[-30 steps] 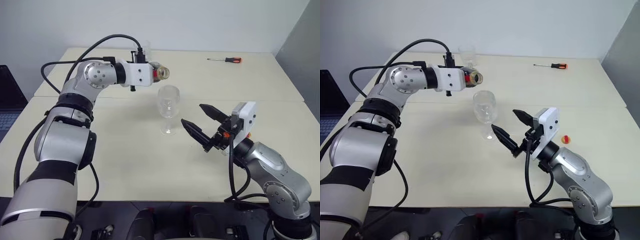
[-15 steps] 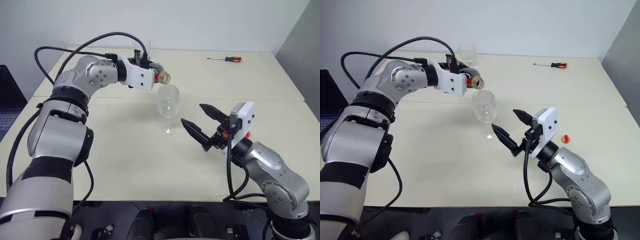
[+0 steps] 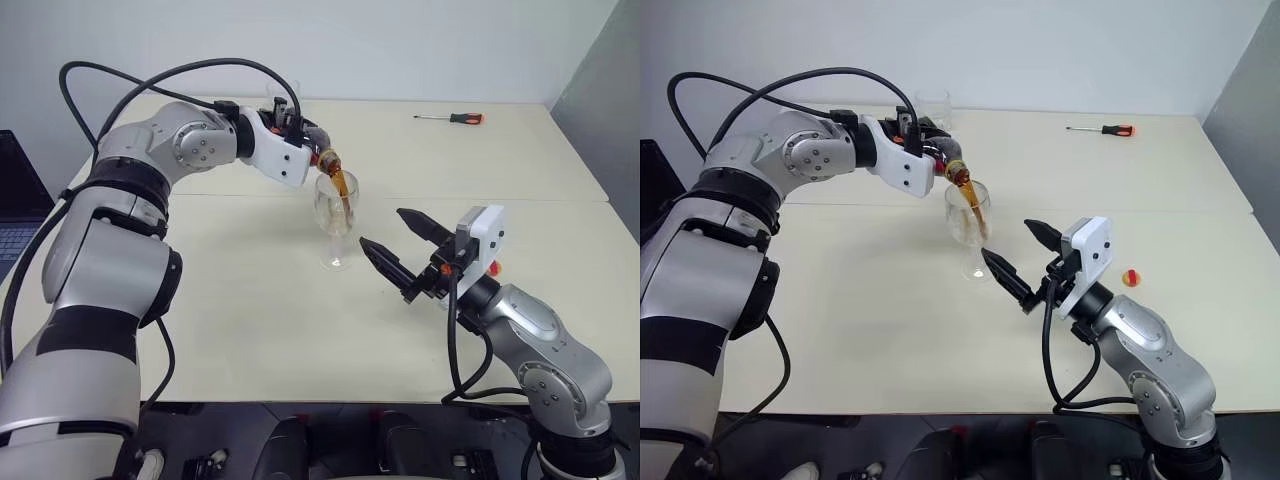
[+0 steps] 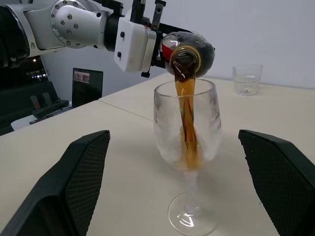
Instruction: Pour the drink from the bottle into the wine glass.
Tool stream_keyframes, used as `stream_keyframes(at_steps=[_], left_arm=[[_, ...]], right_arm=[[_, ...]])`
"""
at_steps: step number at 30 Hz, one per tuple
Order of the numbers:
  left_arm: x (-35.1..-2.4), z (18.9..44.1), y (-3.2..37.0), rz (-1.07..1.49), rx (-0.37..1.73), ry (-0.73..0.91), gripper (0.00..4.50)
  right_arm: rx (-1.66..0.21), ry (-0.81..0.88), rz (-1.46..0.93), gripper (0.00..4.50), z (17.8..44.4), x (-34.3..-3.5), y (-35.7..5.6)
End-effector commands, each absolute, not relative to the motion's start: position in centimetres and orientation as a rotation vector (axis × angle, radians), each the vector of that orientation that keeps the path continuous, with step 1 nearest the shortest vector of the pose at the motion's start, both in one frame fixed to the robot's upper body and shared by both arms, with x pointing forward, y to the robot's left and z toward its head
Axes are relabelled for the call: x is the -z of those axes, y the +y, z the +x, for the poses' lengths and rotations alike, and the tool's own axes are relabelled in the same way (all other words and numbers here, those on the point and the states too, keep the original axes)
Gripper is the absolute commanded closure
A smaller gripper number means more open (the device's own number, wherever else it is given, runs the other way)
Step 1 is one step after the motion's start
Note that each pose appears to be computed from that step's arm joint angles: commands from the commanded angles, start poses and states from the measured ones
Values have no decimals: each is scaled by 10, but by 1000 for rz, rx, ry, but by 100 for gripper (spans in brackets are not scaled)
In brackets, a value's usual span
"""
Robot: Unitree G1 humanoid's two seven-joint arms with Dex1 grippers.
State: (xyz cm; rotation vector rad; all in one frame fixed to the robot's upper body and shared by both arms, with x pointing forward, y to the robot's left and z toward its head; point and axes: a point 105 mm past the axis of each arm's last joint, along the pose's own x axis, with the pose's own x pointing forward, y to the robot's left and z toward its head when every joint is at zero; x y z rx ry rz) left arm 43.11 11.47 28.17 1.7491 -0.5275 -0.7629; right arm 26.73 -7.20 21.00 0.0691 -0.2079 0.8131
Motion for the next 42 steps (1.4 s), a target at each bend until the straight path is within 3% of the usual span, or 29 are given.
stream_keyframes(at_steps=[1,42], left_arm=[[-313,428,110,1764,689,-619,346],[-318,430,117,1761,646,-599,346]], right_arm=[[-824,-259,65,0,262,-219,-71],[-824,-255,61,0,262,-219,-72]])
